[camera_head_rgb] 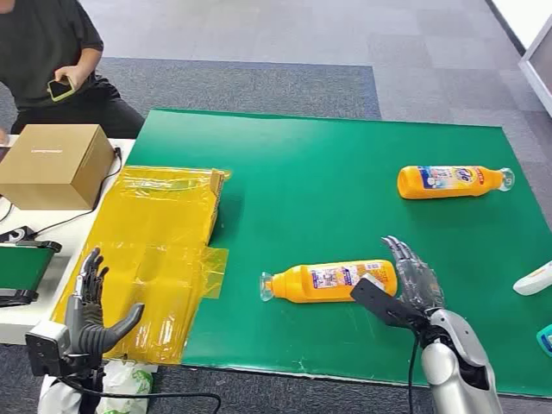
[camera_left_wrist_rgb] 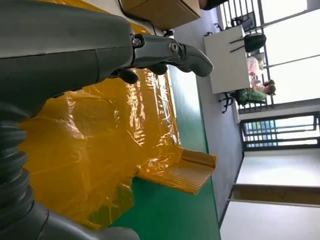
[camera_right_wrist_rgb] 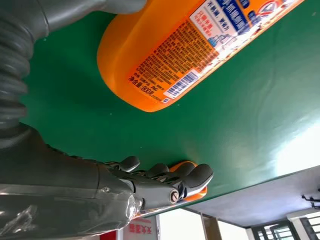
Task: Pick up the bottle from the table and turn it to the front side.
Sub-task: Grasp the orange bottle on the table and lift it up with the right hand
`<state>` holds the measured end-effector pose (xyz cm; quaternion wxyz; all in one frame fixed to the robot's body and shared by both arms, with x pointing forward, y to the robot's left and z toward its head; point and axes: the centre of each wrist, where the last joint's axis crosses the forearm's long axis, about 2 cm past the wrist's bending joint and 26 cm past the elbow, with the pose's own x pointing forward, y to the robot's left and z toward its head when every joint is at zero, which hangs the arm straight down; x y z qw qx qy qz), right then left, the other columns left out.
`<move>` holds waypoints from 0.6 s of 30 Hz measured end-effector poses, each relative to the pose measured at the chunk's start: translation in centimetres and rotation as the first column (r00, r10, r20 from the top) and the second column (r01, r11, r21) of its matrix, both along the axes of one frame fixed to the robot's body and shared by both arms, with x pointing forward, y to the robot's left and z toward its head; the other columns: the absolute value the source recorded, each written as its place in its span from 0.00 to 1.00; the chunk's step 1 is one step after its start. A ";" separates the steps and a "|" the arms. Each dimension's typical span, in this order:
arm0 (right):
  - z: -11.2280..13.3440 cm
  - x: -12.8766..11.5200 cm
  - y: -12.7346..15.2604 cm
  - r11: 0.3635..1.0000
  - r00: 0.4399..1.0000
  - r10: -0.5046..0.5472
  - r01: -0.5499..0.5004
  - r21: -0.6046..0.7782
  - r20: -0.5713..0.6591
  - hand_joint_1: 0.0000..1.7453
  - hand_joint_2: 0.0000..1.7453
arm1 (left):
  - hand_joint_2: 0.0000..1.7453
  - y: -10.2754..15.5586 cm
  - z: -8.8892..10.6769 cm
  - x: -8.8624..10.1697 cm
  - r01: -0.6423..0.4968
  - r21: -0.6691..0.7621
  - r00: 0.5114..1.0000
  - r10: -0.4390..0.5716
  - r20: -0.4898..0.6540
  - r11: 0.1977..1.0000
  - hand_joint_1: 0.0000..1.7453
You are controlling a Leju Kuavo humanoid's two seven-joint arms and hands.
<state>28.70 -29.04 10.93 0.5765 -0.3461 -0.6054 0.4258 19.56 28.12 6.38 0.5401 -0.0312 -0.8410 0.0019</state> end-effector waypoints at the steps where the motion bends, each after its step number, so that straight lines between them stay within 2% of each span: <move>1: 0.0 0.1 0.0 1.000 1.000 0.000 0.000 -0.009 -0.009 0.00 1.00 | 1.00 0.0 0.0 0.0 0.001 -0.001 1.000 -0.001 0.000 1.000 0.00; 10: -1.7 3.8 0.1 0.985 0.989 0.021 -0.045 -0.165 -0.147 0.00 1.00 | 1.00 -0.3 -0.2 1.0 0.017 -0.014 1.000 -0.017 0.005 1.000 0.00; 18: -2.4 5.3 0.4 0.977 0.978 0.037 -0.079 -0.199 -0.206 0.00 1.00 | 1.00 -0.4 -0.6 1.2 0.036 -0.010 0.999 -0.036 -0.007 0.999 0.00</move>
